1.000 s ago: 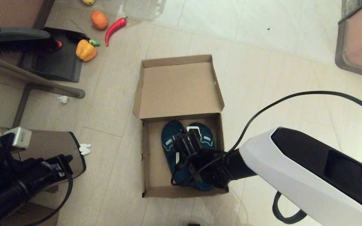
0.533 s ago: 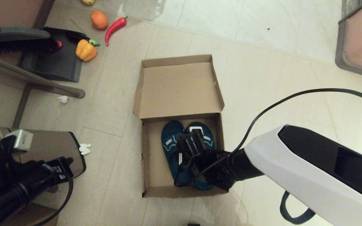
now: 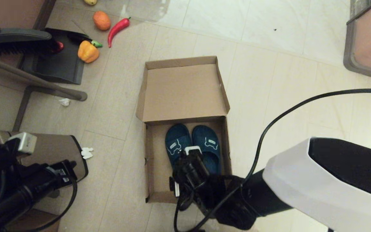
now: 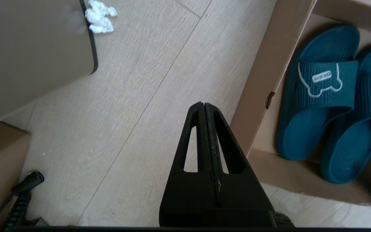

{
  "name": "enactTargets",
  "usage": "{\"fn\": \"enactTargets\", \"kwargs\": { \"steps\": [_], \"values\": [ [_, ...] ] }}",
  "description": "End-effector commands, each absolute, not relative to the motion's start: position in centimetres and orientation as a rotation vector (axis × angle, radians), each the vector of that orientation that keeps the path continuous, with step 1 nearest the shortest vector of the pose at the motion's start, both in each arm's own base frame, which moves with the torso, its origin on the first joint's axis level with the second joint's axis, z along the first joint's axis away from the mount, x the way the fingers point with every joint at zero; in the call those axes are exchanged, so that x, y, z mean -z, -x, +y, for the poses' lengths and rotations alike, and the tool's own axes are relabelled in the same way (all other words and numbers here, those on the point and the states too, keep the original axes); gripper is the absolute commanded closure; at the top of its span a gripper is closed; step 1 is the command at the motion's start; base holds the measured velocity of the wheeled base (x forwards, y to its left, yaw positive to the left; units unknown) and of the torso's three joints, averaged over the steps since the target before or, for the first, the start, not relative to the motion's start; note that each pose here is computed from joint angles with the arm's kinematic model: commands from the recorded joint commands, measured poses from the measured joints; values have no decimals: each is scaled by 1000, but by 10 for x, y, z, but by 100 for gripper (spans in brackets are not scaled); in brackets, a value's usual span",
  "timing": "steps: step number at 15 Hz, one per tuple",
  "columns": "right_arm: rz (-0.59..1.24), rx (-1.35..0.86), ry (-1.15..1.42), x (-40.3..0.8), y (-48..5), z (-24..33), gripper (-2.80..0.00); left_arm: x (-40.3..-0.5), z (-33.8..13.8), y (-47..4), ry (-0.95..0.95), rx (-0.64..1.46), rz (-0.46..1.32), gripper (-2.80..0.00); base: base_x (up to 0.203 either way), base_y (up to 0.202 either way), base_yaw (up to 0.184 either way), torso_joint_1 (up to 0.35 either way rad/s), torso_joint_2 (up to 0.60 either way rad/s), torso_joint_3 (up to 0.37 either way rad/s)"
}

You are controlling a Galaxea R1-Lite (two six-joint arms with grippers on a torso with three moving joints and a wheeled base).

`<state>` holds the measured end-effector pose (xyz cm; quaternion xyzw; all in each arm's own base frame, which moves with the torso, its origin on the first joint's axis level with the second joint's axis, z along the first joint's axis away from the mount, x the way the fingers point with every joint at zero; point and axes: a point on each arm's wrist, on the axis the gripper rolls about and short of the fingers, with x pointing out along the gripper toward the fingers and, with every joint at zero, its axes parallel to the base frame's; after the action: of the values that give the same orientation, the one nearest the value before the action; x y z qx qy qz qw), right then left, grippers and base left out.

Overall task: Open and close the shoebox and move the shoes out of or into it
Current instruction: Close the shoe box

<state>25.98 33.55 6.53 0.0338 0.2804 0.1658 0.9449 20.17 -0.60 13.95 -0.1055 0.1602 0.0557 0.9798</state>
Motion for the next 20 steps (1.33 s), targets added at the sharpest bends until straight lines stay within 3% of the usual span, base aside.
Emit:
{"fn": "enactTargets", "kwargs": {
  "steps": [1, 2, 3, 11, 15, 20],
  "values": [
    [584, -370, -94, -73, -236, 337, -280, -141, -6, -208, 215, -113, 317, 0, 0, 0, 0, 0, 0, 0],
    [594, -360, -92, -67, -236, 338, -69, -141, -6, -213, 218, -116, 316, 0, 0, 0, 0, 0, 0, 0],
    [592, -357, -90, -66, -238, 339, 0, -142, -5, -220, 223, -120, 315, 0, 0, 0, 0, 0, 0, 0],
    [716, -225, 8, -54, -270, 312, 0, -157, -8, -307, 408, -169, 163, 0, 0, 0, 0, 0, 0, 0],
    [756, -227, -44, -102, -283, 277, 0, -149, -17, -325, 484, -150, 180, 0, 0, 0, 0, 0, 0, 0],
    [818, -262, -462, -178, -318, 166, 0, -150, -46, -377, 517, -76, 128, 0, 0, 0, 0, 0, 0, 0]
  ]
}}
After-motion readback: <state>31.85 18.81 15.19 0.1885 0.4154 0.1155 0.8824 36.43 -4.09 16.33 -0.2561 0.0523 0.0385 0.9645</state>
